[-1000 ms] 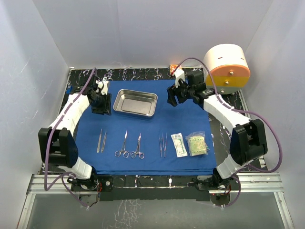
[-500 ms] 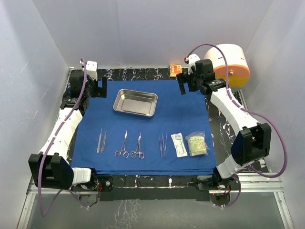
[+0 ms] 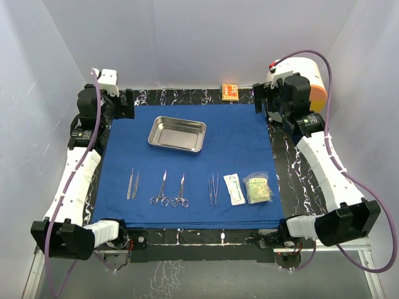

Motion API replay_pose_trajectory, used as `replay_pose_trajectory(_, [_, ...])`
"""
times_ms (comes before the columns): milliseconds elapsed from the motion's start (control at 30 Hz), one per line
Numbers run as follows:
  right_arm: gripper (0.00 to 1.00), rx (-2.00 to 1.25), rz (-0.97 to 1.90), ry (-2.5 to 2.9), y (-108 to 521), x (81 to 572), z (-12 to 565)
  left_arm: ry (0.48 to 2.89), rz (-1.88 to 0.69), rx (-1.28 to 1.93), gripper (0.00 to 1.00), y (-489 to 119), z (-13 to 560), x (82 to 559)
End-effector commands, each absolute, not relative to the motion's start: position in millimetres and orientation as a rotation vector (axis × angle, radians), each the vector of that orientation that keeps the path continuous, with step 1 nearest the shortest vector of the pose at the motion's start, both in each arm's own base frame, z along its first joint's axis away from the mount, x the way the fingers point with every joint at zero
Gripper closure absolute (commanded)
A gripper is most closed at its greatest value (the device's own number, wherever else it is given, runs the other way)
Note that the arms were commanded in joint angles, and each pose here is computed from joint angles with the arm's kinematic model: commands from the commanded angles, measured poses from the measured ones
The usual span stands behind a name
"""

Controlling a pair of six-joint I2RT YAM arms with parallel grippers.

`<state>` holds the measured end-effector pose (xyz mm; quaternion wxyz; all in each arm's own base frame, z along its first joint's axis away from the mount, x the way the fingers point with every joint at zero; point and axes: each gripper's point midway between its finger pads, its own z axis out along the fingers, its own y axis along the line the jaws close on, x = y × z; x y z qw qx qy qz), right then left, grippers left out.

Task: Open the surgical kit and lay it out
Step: Reset both arms

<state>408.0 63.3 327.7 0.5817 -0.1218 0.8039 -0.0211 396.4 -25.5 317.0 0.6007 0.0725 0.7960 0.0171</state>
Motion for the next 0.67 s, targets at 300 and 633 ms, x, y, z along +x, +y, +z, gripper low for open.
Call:
replay_pose_trajectory(300, [0.02,-0.243,-0.128,1.72,46,392,373,1.788,0.048,0.101,0.01,-7,357,374])
replay_pose_trajectory(633, [0.02,-0.256,-0.107,1.729,50,393,369,1.8,0.066,0.098,0.01,-3,351,373])
